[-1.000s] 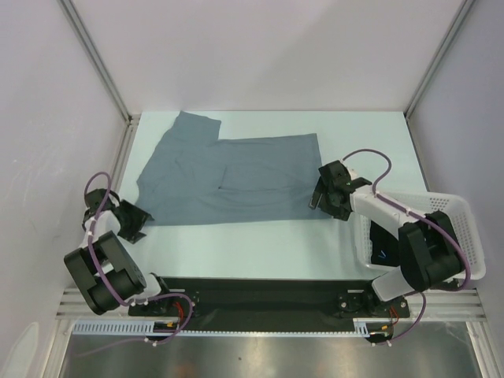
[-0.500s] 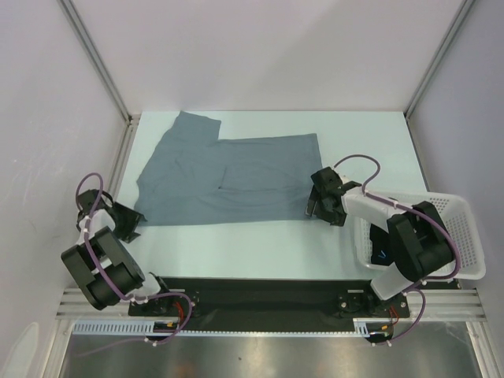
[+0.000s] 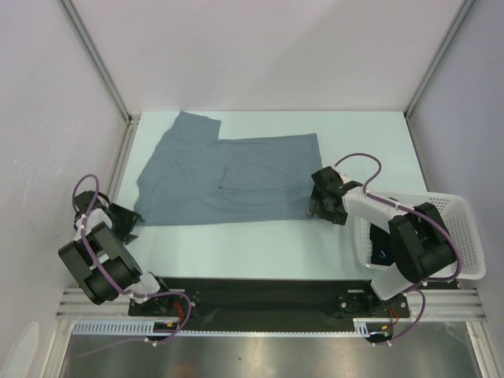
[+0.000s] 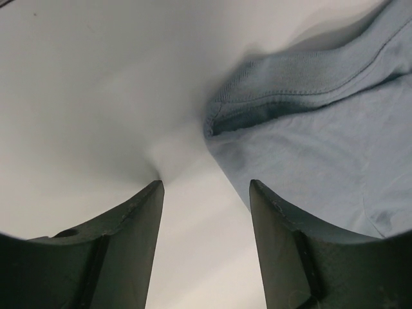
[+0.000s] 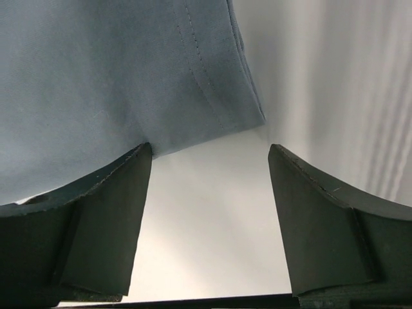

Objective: Fold and stack the t-shirts
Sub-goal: Fold the tshirt

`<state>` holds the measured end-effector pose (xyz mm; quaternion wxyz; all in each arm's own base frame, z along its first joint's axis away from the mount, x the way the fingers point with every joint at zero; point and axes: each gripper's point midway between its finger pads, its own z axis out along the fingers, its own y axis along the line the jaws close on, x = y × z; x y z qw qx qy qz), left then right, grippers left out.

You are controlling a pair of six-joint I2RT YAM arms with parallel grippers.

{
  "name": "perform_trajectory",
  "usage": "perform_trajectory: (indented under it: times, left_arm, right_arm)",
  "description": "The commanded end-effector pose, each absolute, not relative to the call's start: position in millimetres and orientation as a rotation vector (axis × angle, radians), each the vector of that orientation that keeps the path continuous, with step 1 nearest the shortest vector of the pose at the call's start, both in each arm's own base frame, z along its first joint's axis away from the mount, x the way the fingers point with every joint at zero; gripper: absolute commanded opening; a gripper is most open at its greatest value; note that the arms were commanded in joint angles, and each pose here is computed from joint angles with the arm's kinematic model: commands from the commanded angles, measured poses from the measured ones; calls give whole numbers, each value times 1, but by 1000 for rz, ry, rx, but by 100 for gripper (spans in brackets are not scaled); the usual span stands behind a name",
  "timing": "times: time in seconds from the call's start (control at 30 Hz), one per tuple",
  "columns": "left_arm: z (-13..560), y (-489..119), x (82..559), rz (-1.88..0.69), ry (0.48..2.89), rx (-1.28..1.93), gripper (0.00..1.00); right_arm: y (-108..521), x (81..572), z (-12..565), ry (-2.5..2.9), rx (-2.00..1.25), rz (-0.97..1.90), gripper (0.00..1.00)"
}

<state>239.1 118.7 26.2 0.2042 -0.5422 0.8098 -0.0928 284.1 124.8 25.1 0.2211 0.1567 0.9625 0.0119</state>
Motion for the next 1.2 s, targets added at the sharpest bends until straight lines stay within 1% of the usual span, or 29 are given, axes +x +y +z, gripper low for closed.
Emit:
perform_trajectory:
  times: [0.0, 0.23, 0.43, 0.47, 0.57, 0.6, 0.63, 0.67, 0.73, 0.77, 0.87, 0.93, 1.0, 1.03, 1.1, 1.17]
  left_arm:
    - [36, 137, 253, -234, 2207, -1483, 62]
    - [27, 139, 257, -249, 2212, -1510, 60]
    - [24, 142, 257, -272, 2185, -1554, 54]
    - [23, 141, 258, -280, 2184, -1554, 51]
    - [20, 141, 258, -287, 2186, -1569, 43]
    - [19, 142, 259, -285, 2189, -1570, 42]
    - [17, 142, 259, -290, 2195, -1572, 37]
    - [17, 142, 260, -290, 2196, -1570, 34]
    - [15, 143, 258, -279, 2205, -1577, 29]
    - [15, 144, 258, -273, 2205, -1579, 27]
    - [13, 144, 255, -262, 2212, -1595, 25]
    - [11, 143, 254, -265, 2207, -1610, 23]
    - [9, 143, 254, -275, 2205, -1621, 20]
    - [9, 143, 255, -279, 2203, -1621, 16]
    - [8, 142, 256, -290, 2204, -1619, 14]
    - [10, 143, 257, -285, 2208, -1610, 7]
  right_arm:
    - [121, 300, 52, 2569, 421, 39, 78]
    - [115, 300, 57, 2569, 440, 51, 77]
    - [105, 304, 40, 2603, 481, 14, 76]
    - [105, 304, 38, 2610, 474, 12, 67]
    - [102, 302, 30, 2625, 479, -9, 57]
    - [102, 299, 27, 2634, 476, -14, 57]
    - [101, 299, 26, 2633, 474, -16, 56]
    - [100, 299, 24, 2634, 475, -21, 55]
    - [98, 297, 21, 2636, 459, -43, 50]
    - [96, 297, 19, 2639, 454, -57, 45]
    - [89, 296, 16, 2644, 405, -140, 38]
    - [85, 295, 13, 2653, 401, -171, 38]
    - [84, 293, 8, 2669, 405, -176, 35]
    - [84, 293, 7, 2672, 404, -177, 34]
    - [84, 290, 4, 2679, 399, -183, 30]
    - [84, 286, 0, 2687, 398, -174, 26]
